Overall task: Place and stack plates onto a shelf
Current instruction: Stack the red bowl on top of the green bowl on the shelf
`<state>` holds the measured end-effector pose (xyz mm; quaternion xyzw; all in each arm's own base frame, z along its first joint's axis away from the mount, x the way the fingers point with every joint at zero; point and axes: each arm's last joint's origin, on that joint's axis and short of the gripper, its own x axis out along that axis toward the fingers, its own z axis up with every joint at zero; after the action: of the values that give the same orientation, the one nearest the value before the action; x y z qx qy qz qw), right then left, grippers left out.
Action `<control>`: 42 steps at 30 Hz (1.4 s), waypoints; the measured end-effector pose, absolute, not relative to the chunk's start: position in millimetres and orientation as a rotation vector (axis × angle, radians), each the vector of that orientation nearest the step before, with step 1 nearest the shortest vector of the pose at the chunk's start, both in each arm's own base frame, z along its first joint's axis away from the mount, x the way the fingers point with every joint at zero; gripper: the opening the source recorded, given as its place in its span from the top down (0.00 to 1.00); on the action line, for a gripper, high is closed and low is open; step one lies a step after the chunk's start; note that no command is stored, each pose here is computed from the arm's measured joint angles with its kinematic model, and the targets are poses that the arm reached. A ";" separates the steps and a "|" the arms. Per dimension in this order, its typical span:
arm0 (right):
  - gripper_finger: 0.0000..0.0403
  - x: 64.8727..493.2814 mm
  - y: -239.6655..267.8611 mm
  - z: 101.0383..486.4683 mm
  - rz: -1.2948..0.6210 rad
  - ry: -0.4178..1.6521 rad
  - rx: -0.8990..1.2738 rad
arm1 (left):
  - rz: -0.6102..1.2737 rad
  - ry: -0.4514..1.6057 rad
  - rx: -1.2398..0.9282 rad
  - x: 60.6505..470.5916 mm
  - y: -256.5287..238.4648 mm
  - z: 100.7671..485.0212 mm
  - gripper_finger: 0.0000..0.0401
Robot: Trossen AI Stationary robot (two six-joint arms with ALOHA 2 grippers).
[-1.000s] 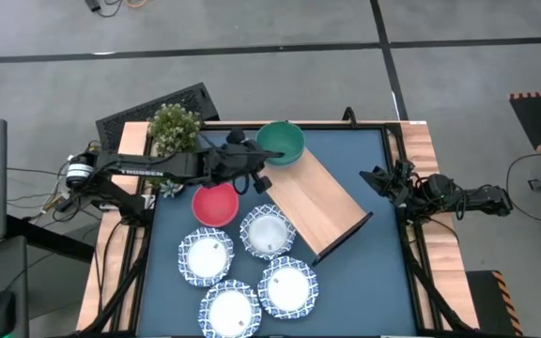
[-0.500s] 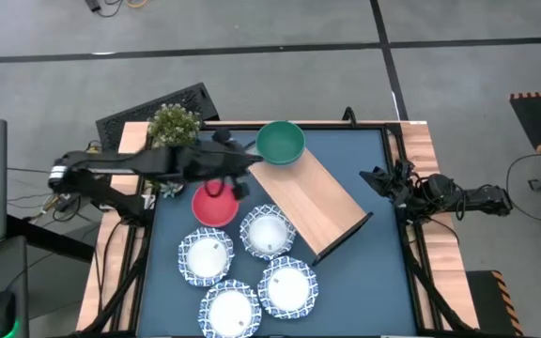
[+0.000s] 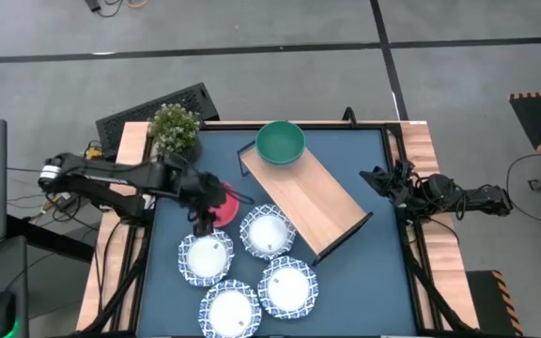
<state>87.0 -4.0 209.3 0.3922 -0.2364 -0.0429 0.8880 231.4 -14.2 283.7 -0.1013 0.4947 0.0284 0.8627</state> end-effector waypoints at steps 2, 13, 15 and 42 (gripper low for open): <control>0.86 87.0 -4.0 209.2 -0.090 -0.491 0.815 | 0.074 1.069 -0.233 230.9 -17.0 270.8 0.51; 0.86 86.9 -4.1 209.3 -0.087 -0.495 0.833 | 0.112 1.109 -0.186 222.9 -28.6 232.4 0.50; 0.86 86.9 -4.1 209.4 -0.087 -0.495 0.834 | 0.124 1.092 -0.187 223.4 -29.5 230.5 0.50; 0.86 86.9 -4.1 209.4 -0.083 -0.496 0.848 | 0.087 1.216 -0.159 234.0 -33.0 196.8 0.77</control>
<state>86.9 -4.1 209.4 0.4072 -0.2380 -0.0398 0.8809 234.0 -33.0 196.8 -0.0744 0.5705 0.0410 0.8169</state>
